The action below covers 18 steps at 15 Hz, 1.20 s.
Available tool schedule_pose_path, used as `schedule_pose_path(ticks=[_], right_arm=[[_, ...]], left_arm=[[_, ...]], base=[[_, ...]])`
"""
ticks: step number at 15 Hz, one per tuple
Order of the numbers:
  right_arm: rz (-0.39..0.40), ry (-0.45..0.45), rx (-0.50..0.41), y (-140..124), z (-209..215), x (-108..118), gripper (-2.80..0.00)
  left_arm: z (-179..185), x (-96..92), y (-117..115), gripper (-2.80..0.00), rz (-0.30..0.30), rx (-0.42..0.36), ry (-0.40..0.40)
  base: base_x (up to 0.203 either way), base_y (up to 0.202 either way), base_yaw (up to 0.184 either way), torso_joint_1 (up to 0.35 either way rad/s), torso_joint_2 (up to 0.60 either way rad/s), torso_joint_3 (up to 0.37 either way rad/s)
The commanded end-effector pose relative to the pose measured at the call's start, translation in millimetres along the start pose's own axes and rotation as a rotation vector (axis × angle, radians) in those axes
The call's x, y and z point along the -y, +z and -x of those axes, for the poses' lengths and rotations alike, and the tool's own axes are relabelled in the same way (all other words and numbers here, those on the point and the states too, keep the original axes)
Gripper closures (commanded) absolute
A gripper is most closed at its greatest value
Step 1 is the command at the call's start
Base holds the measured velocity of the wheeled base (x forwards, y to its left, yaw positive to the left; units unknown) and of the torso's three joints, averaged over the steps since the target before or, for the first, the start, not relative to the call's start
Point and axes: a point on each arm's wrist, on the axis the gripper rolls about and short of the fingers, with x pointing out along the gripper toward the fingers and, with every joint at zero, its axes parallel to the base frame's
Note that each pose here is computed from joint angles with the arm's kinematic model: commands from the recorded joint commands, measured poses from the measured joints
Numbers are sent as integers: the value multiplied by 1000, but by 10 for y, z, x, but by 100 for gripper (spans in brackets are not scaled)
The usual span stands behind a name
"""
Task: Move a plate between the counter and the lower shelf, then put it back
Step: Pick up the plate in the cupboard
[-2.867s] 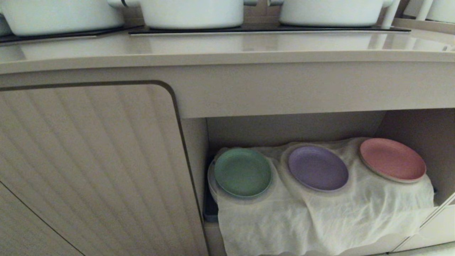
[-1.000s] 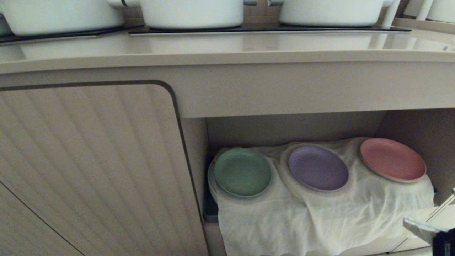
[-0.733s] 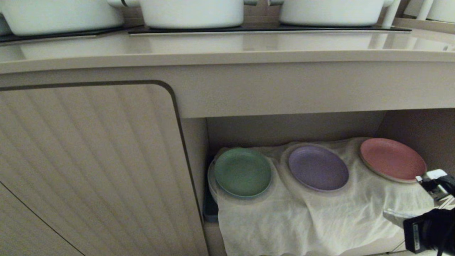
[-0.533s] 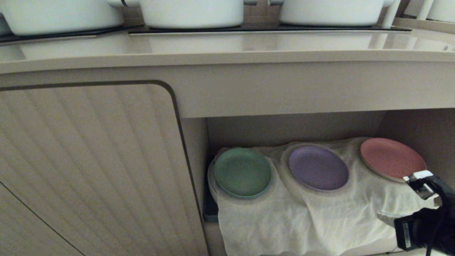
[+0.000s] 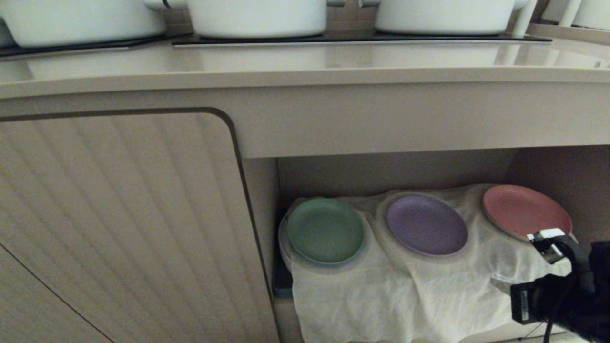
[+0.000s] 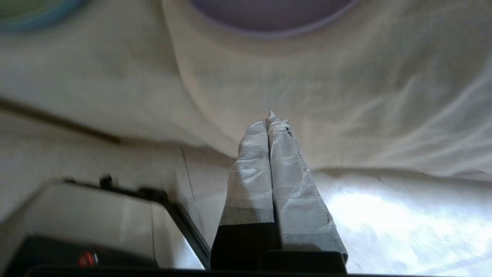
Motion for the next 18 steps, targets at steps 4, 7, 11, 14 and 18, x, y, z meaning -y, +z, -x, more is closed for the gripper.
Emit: schedule_pose_path(ticks=[4, 7, 11, 14, 18], right_arm=[[-56, 17, 49, -123, -283, 37, 0], [-57, 31, 128, -130, -362, 77, 0], [-55, 21, 140, -122, -358, 102, 0], [-54, -13, 157, -102, -320, 176, 0], [-3, -49, 177, -79, -274, 244, 0]], left_arm=[[-3, 0, 1, 0, 1, -3, 1], [-3, 0, 1, 0, -1, -3, 1], [-4, 0, 2, 0, -1, -4, 1], [2, 0, 0, 0, -1, 3, 0], [2, 0, 0, 0, -1, 4, 0]], base=[[0, 0, 0, 0, 0, 0], [0, 0, 0, 0, 0, 0], [0, 0, 0, 0, 0, 0], [0, 0, 0, 0, 0, 0], [0, 0, 0, 0, 0, 0]])
